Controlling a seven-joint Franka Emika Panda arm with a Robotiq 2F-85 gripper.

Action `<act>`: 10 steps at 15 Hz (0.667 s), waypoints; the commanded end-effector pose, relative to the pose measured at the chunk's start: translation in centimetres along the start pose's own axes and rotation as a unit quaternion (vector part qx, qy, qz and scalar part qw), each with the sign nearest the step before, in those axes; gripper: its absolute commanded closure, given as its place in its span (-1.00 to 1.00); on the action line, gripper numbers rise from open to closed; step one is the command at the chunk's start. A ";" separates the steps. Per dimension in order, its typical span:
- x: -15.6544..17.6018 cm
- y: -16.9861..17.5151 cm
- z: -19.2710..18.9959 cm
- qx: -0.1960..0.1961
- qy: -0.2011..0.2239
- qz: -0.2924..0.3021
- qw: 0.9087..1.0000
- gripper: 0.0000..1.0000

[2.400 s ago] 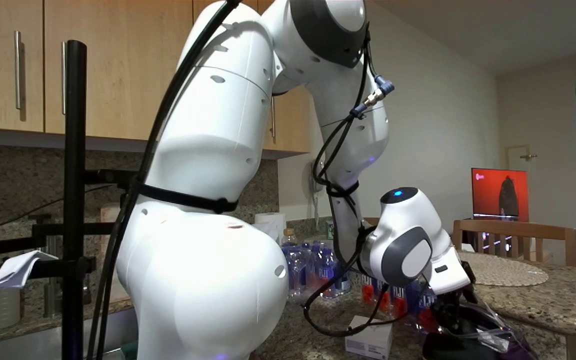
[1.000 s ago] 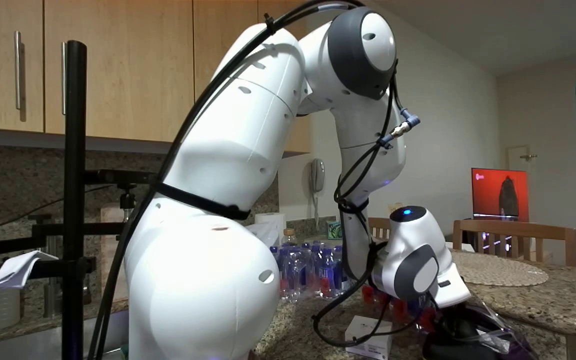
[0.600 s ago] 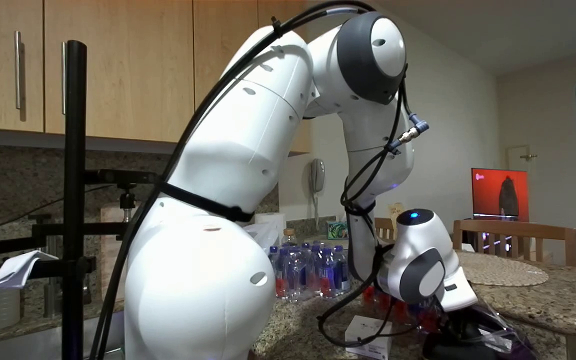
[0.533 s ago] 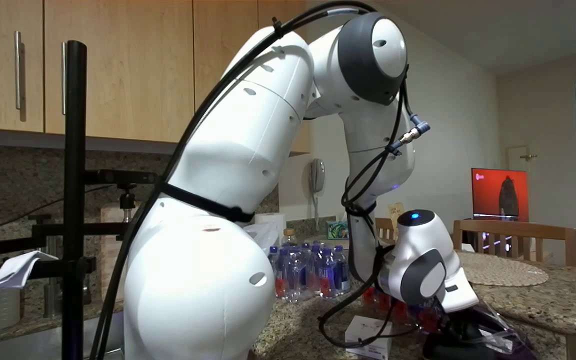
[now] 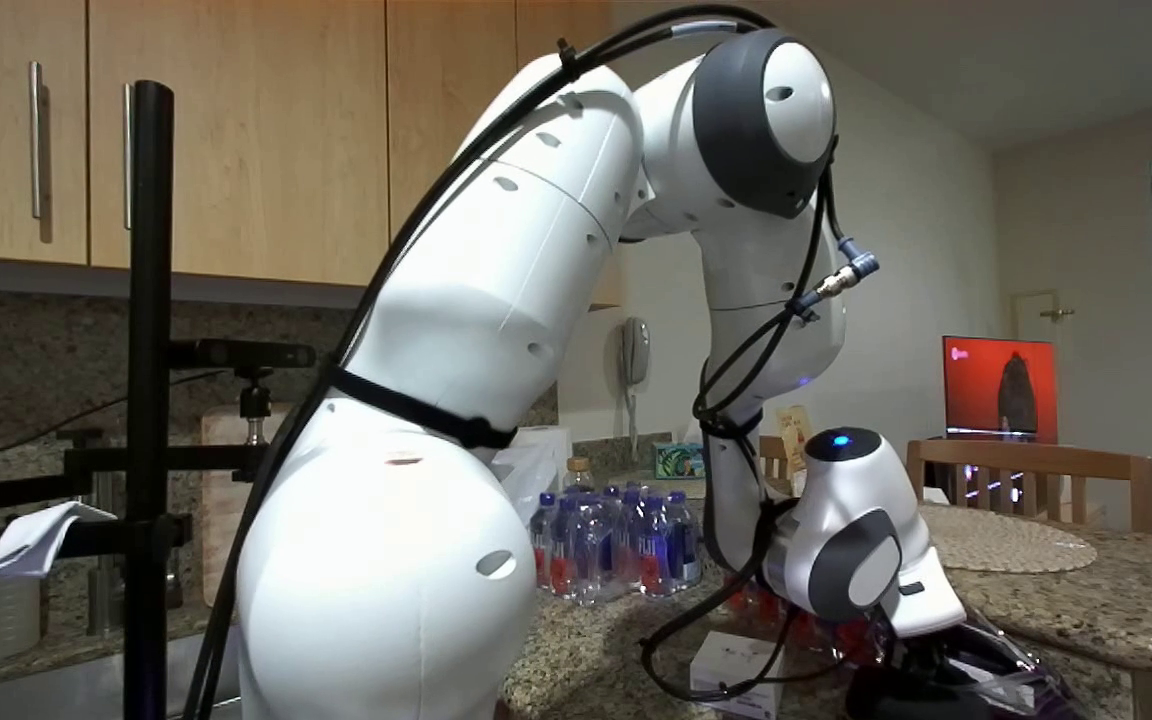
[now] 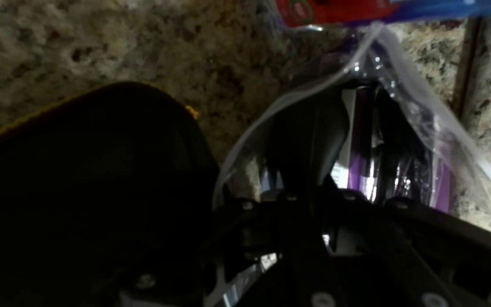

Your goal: Remove the turkey baster from the Ziploc bag on the right.

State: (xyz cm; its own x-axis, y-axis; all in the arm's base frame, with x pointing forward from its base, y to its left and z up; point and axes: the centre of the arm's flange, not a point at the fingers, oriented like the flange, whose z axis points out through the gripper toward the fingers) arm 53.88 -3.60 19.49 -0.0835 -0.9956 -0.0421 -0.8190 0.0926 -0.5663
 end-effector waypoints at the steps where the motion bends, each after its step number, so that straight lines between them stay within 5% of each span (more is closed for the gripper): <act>1: 0.5 4.9 1.5 0.011 -0.009 0.000 1.000 0.91; 10: -1.4 3.3 -4.4 0.038 -0.037 -0.062 0.997 0.84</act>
State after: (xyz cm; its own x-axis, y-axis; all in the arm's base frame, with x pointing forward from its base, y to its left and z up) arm 53.84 -2.75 21.48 0.0044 -0.9991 -0.0414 -0.8037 0.0212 -0.5947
